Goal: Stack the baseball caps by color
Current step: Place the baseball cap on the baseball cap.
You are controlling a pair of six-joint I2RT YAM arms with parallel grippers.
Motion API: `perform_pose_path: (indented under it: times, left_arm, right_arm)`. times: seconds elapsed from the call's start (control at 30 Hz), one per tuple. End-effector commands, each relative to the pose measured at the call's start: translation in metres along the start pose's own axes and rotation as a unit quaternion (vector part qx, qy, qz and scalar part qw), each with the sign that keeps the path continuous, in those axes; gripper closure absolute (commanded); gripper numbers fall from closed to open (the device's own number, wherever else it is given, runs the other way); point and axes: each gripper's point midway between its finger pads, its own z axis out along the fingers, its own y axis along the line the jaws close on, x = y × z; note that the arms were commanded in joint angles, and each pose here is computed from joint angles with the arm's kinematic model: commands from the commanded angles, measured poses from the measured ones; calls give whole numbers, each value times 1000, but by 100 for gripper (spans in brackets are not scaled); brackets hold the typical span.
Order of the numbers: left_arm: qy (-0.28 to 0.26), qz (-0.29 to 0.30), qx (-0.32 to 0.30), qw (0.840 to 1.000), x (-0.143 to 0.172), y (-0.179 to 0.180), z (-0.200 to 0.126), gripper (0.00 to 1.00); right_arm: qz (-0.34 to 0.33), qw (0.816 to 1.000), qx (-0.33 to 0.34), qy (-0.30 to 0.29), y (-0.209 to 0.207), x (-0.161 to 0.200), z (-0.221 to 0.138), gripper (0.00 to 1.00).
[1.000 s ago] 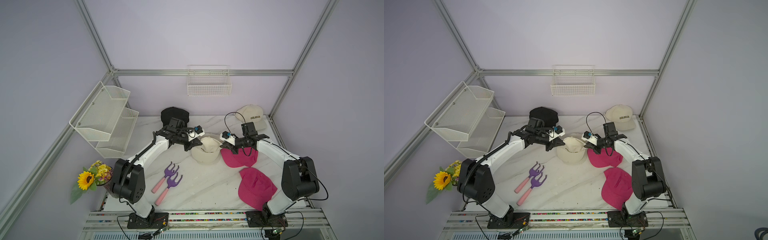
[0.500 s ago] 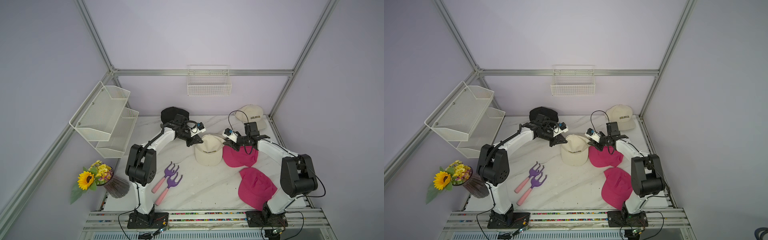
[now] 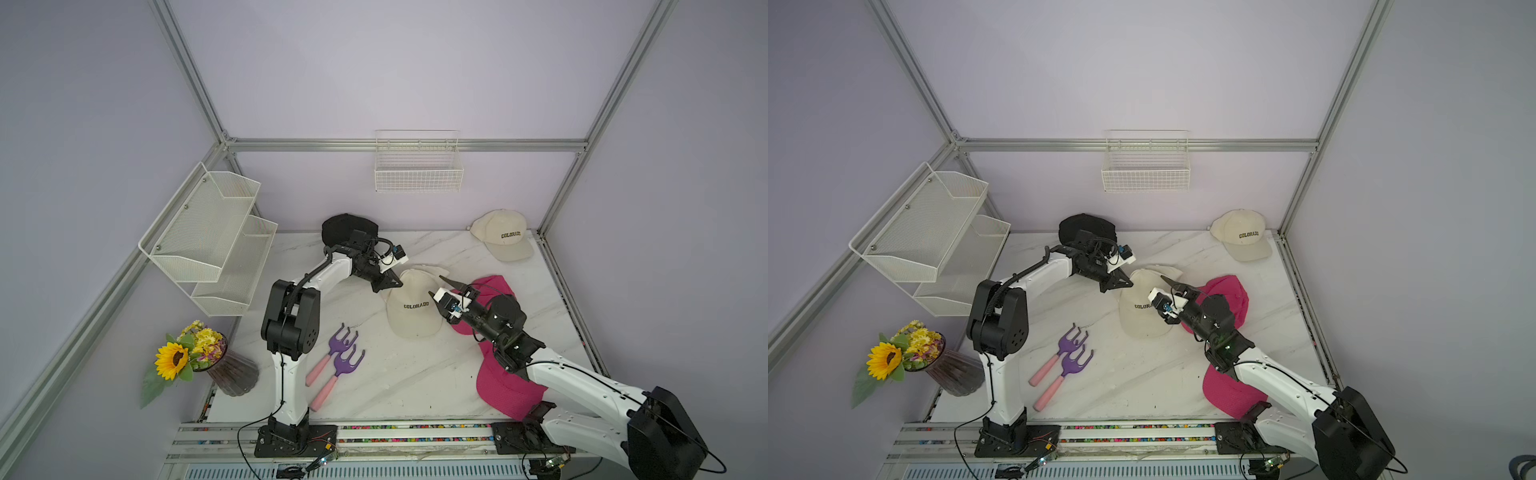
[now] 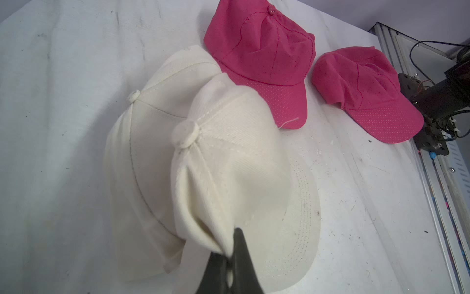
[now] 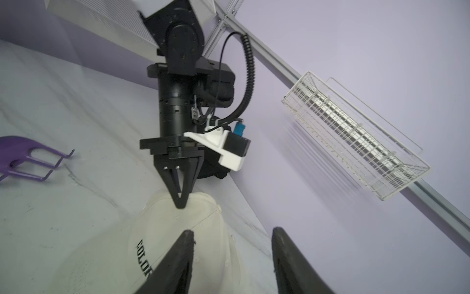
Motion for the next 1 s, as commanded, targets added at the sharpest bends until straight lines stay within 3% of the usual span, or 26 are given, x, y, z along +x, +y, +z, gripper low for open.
perform_pose_path:
  times: [0.0,0.27,0.5,0.63,0.77,0.97]
  left_arm:
    - [1,-8,-11,1000,-1,10,-3,100]
    - [6,-21,3,1000,8,12,5,100]
    - [8,-22,6,1000,11,14,7,100]
    - [9,-21,9,1000,11,12,7,100]
    - [9,-23,12,1000,12,12,7,100]
    - [5,-24,20,1000,11,10,8,100]
  right_arm:
    - [-63,998,-10,29,31,15,-1,46]
    - [-130,985,-101,56,110,34,-8,45]
    - [-190,965,-134,120,150,79,-3,45]
    - [-203,957,-131,159,156,102,2,45]
    - [-219,954,-135,155,161,107,0,45]
    - [-251,948,-70,186,148,124,7,47]
